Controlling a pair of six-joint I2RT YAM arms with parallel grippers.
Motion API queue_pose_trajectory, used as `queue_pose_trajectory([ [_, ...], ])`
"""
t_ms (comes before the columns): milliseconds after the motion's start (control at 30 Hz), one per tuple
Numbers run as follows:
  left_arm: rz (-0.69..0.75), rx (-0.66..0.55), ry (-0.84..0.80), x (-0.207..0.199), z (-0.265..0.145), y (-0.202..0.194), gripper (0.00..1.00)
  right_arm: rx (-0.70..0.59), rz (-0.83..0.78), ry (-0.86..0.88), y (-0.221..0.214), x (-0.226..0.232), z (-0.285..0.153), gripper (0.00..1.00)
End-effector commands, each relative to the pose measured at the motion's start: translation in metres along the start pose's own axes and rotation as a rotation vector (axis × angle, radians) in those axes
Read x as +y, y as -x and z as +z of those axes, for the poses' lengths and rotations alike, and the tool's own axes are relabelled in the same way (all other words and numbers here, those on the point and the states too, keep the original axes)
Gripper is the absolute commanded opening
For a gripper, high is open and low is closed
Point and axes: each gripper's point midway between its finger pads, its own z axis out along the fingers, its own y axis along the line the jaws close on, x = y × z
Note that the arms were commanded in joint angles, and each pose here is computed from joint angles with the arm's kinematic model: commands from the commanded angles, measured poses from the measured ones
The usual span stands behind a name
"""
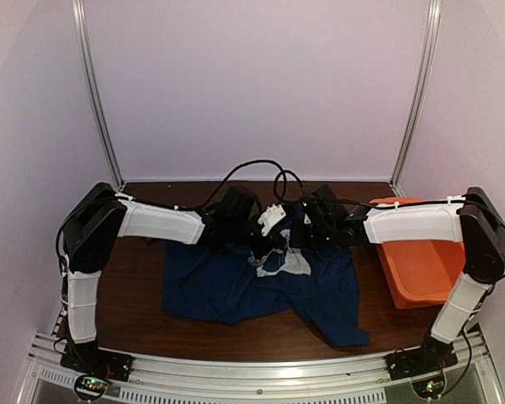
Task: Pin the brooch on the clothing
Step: Cross the brooch on the flattened clothing.
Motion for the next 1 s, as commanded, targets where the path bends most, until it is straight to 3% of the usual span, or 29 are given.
queue_pose_trajectory([
  [0, 0.018, -0.058, 0.044, 0.007, -0.010, 0.020, 0.00, 0.011, -0.020, 0.016, -0.005, 0.008, 0.000, 0.00],
  [967, 0.027, -0.056, 0.086, 0.013, -0.013, 0.020, 0.00, 0.054, -0.073, 0.043, -0.026, 0.008, -0.015, 0.00],
])
